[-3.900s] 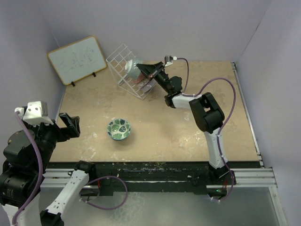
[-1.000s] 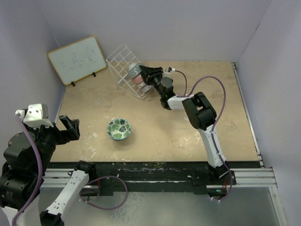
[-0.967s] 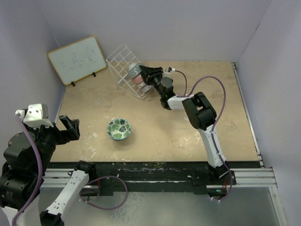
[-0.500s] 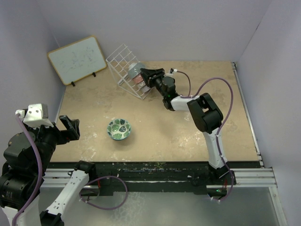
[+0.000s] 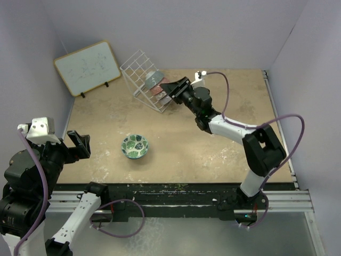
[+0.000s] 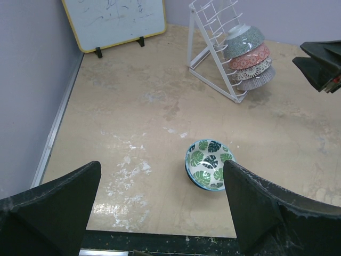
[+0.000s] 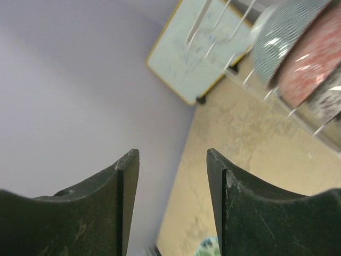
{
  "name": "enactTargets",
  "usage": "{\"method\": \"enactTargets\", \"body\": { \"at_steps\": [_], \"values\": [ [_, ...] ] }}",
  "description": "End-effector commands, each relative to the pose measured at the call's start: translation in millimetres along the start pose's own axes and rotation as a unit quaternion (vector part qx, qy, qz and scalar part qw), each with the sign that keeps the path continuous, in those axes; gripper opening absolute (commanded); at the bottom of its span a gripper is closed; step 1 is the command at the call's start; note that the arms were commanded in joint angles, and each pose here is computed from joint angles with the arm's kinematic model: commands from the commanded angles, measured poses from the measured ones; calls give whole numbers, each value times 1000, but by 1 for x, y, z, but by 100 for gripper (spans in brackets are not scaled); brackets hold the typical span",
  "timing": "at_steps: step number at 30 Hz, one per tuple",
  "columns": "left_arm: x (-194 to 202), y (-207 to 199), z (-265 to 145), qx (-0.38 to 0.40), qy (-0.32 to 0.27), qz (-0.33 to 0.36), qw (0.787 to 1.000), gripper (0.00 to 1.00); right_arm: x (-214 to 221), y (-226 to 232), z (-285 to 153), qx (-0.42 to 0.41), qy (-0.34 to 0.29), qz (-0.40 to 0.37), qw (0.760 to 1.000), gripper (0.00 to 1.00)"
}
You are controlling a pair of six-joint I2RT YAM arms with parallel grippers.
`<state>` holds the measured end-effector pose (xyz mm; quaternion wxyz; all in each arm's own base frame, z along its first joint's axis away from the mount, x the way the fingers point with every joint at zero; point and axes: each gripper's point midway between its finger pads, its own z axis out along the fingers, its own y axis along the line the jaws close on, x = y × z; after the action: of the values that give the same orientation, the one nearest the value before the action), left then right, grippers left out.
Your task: Load the bowls into the dish rack
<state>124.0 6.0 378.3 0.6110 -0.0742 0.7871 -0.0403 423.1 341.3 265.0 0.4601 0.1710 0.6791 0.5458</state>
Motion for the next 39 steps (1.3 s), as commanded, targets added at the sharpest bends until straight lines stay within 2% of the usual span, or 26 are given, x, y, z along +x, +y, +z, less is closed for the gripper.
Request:
{"method": "enactTargets", "body": {
  "at_steps": [1,4,8,11,20,24,31,39],
  "values": [
    [-25,-2,0,-3,-40,-14,999,99,61,30,-33,-22,103,-199,974,57],
    [-28,-2,0,-4,-41,-15,999,99,108,45,-52,-63,176,-267,945,57],
    [-28,-2,1,-6,-42,-17,999,99,177,56,-76,-113,281,-353,885,58],
    [-29,0,0,-11,-45,-21,999,99,224,52,-90,-120,334,-404,843,58],
    [-45,13,-23,-32,-82,-34,996,99,286,19,-95,-92,390,-475,783,59],
    [-41,14,-24,-33,-80,-35,996,99,302,-5,-93,-49,401,-523,750,59],
    [-35,16,-23,-35,-75,-33,996,99,292,-15,-84,-6,366,-555,747,60],
    [-32,17,-24,-37,-74,-32,996,99,301,-27,-85,-11,390,-568,724,57]
  ]
}}
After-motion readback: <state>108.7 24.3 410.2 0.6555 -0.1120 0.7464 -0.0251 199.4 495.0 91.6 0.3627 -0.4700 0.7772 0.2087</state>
